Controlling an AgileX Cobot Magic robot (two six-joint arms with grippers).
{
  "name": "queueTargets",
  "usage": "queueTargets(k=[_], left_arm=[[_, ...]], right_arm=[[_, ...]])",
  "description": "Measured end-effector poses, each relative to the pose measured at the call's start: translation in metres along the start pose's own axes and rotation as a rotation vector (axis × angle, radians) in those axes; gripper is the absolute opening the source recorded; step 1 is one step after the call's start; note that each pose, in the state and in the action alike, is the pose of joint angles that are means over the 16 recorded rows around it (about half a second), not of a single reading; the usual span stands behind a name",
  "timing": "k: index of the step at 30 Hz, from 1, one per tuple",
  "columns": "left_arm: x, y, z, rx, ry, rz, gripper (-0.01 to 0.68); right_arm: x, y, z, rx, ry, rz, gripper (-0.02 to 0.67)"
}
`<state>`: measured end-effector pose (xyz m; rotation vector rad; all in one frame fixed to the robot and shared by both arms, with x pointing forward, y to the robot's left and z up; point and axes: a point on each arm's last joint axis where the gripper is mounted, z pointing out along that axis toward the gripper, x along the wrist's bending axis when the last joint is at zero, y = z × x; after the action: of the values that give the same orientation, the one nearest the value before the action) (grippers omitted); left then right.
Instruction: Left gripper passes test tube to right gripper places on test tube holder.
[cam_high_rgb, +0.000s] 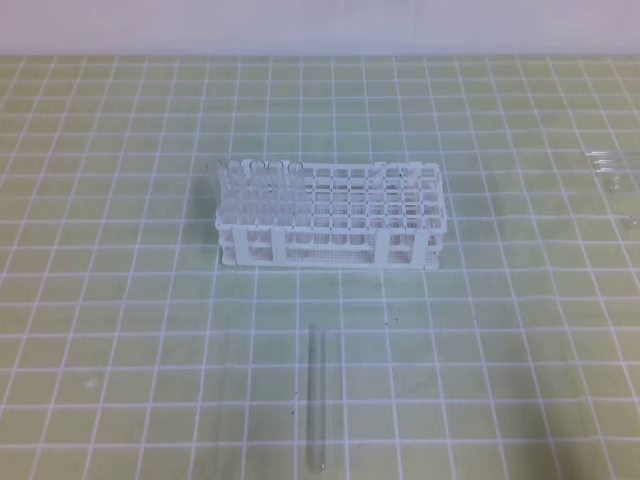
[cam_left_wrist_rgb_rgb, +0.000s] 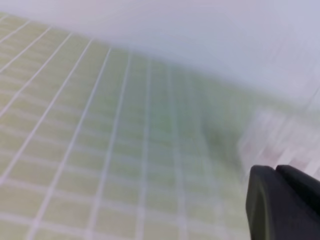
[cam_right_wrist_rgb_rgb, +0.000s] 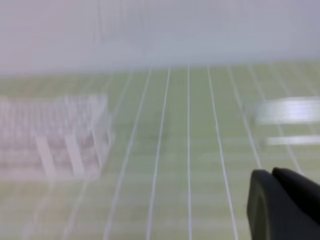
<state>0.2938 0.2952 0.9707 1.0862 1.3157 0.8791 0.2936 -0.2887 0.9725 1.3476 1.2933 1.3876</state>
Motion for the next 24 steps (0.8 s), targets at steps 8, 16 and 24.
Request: queueTargets(k=[8, 16, 24], left_arm=[[-0.003, 0.007, -0.001, -0.084, -0.041, -0.187, -0.002], [-0.003, 0.006, -0.001, -0.069, -0.040, -0.224, -0.002], [-0.006, 0.014, -0.001, -0.034, -0.035, -0.237, -0.002]], right_arm=[[-0.002, 0.014, -0.001, -0.153, -0.007, 0.176, -0.015], [-0.004, 0.019, -0.002, -0.211, -0.010, 0.313, -0.015], [0.003, 0.026, -0.001, -0.133, 0.030, 0.343, -0.015]])
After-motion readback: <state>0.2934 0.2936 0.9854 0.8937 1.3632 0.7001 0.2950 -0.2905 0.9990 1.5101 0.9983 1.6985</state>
